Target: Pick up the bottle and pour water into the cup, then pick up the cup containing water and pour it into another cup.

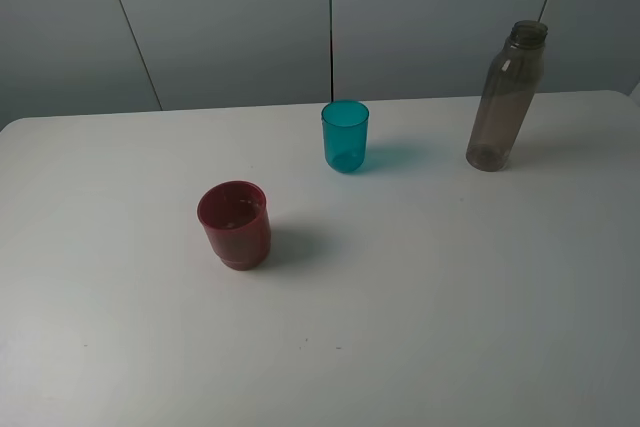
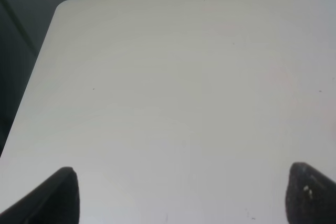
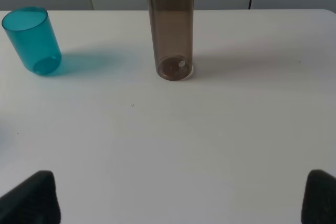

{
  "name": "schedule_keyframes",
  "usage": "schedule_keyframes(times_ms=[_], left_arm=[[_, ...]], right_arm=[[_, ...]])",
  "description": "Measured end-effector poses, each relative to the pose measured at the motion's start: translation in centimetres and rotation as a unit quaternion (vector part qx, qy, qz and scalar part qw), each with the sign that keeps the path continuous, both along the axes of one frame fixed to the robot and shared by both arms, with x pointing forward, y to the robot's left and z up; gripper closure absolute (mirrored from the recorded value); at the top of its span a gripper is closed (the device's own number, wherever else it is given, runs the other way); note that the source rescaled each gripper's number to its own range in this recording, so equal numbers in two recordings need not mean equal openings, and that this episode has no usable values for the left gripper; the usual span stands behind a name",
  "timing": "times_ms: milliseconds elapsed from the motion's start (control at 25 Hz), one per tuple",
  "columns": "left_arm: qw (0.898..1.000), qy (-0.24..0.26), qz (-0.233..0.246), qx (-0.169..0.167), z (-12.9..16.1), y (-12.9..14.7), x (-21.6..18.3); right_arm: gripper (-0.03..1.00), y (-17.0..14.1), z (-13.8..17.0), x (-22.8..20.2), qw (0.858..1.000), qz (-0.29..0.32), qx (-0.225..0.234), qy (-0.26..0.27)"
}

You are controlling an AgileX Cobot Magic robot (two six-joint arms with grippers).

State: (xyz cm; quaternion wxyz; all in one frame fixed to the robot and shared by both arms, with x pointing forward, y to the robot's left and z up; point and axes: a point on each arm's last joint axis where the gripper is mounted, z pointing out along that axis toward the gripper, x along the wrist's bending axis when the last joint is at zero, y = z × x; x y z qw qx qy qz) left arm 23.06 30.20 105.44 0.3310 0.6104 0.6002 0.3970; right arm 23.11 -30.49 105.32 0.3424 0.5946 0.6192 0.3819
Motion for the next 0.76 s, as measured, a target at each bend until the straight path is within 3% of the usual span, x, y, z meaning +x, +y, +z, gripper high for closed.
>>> schedule_keyframes(times_ms=[760], left_arm=[[1.000, 0.000, 0.000, 0.000, 0.00, 0.00, 0.00]], right_arm=[[-0.03, -0.15, 0.01, 0.02, 1.000, -0.015, 0.011, 0.000]])
